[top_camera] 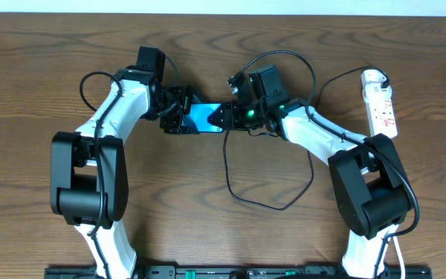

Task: Plug charger to phone and switch on socket
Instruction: 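Close the right gripper on the phone's edge beside the left gripper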

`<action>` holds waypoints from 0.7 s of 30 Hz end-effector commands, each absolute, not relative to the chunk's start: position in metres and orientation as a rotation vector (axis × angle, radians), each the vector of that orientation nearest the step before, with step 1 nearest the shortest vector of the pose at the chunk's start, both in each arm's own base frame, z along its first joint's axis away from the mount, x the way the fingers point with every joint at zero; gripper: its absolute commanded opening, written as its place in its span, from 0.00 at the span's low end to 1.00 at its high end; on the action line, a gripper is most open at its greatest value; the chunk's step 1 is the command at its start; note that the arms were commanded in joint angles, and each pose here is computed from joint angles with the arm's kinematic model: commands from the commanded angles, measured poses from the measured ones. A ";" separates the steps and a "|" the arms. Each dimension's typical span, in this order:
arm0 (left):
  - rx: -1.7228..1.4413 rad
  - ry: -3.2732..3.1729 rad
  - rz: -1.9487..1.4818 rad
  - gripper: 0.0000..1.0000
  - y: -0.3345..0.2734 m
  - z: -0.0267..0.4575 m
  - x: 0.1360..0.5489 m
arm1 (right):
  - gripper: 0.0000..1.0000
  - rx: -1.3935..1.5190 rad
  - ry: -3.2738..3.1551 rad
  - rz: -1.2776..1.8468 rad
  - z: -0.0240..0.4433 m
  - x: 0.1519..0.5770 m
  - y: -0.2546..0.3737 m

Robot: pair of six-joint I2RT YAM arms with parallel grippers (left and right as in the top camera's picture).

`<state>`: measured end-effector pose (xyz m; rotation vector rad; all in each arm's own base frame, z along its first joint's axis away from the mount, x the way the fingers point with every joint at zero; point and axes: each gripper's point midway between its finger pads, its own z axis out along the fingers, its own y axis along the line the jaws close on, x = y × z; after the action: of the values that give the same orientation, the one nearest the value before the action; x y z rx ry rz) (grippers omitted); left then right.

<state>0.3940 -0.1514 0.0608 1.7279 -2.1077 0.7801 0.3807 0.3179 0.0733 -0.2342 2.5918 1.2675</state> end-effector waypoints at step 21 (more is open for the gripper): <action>1.701 -2.142 0.834 0.60 -0.154 0.077 0.399 | 0.01 -0.197 2.552 1.341 0.088 0.388 0.326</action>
<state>0.3958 -0.1514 0.0614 1.7253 -2.1164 0.7894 0.3834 0.3219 0.0771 -0.1702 2.5903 1.3005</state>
